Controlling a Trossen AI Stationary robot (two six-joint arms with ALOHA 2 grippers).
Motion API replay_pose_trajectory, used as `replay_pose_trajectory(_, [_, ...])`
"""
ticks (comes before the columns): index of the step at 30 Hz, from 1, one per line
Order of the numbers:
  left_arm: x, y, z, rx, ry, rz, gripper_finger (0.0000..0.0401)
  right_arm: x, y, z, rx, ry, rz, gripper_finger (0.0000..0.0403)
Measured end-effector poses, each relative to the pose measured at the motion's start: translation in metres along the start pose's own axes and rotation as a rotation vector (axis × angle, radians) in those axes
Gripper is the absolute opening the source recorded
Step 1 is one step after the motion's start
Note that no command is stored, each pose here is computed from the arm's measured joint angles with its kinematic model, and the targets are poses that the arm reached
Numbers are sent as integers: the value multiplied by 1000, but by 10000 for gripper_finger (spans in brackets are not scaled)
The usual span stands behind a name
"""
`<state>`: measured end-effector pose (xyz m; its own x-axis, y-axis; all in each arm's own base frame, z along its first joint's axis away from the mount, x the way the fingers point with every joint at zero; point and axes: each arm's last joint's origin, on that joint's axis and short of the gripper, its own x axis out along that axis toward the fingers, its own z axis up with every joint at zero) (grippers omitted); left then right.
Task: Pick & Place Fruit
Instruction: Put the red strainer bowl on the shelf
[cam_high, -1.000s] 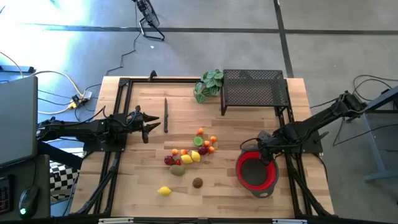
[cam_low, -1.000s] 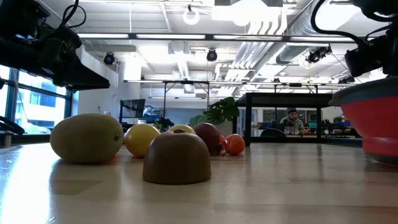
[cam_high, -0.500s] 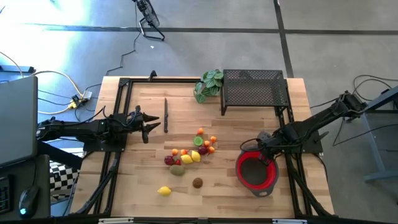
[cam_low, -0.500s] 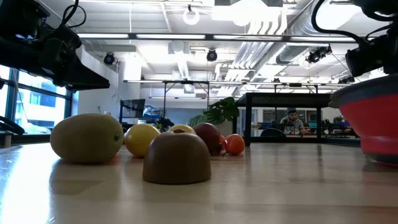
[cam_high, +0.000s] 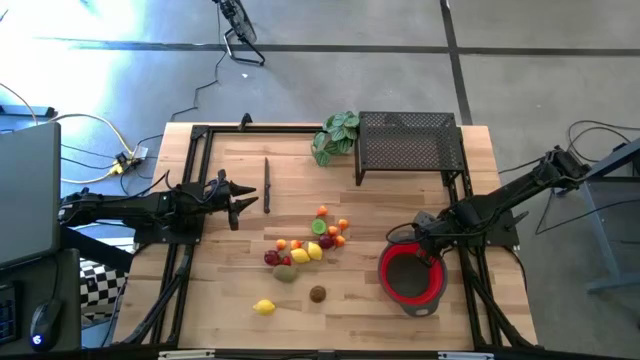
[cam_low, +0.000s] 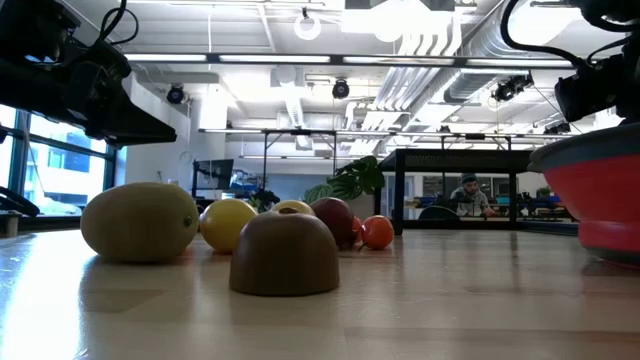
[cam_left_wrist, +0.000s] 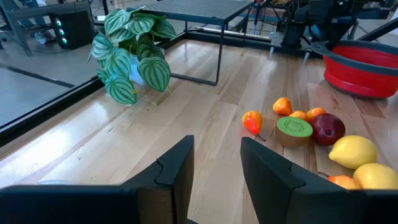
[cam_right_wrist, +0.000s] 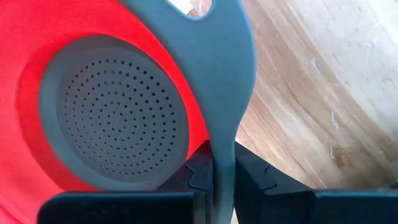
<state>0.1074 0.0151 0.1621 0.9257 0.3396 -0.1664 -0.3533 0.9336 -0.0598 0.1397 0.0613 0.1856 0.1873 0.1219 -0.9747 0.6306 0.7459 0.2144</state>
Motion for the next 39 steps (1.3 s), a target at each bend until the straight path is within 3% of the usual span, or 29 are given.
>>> replay_pose_trajectory(19, [0, 0, 0, 0, 0, 0, 127, -10, 10, 5, 84, -40, 60, 17])
replay_pose_trajectory(30, [0, 0, 0, 0, 0, 0, 127, -64, 25, 19, 153, -147, 77, 14])
replay_pose_trajectory(39, [0, 0, 0, 0, 0, 0, 127, -110, 25, 42, 196, -318, 90, 14])
